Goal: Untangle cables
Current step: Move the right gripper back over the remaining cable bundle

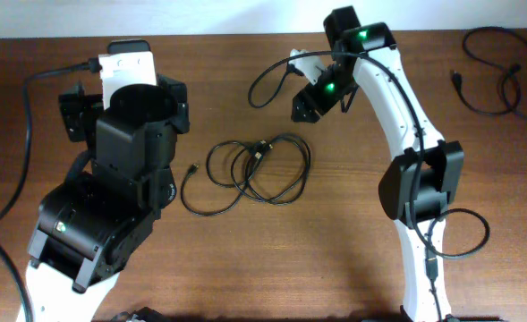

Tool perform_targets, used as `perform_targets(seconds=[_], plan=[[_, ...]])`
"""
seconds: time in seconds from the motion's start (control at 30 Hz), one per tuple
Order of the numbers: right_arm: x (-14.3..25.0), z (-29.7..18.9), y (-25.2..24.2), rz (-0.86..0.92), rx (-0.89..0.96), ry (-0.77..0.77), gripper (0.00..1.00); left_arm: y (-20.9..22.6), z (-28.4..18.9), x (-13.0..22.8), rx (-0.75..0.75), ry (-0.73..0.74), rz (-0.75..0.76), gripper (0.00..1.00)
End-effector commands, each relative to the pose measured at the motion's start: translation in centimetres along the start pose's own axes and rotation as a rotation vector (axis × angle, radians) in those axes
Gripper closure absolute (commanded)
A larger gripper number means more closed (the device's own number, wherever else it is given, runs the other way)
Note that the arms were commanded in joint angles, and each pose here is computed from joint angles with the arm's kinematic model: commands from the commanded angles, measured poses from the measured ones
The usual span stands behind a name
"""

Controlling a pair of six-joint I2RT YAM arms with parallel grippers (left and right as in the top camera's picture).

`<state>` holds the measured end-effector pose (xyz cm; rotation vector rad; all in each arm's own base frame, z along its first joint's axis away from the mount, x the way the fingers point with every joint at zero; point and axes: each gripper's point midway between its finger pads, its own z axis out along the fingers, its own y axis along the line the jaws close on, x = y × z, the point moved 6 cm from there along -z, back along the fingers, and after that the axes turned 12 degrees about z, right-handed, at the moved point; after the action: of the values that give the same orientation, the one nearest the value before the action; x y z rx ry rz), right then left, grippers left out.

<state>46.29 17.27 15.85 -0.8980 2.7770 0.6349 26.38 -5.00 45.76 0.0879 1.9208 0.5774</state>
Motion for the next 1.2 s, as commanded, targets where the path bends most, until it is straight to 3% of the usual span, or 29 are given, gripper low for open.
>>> perform_targets(seconds=[0.0,0.4,0.9,0.97,1.17], plan=[[1.8,2.5,-0.2,0.065,-0.029,0.096,0.23,0.4,-0.1,0.0,-0.012,0.002,0.014,0.01],[5.7,7.4,-1.1,0.135,-0.045,0.227,0.24,0.4,-0.1,0.0,-0.012,0.004,0.015,0.01],[4.5,9.4,2.0,0.04,0.02,0.24,0.25,0.4,-0.1,0.3,-0.017,0.019,0.031,0.01],[4.6,9.3,1.6,0.053,0.051,0.248,0.34,0.4,-0.1,0.3,-0.017,0.019,0.031,0.01],[4.4,9.3,1.5,0.049,0.053,0.238,0.39,0.4,-0.1,0.3,-0.017,0.019,0.031,0.01]])
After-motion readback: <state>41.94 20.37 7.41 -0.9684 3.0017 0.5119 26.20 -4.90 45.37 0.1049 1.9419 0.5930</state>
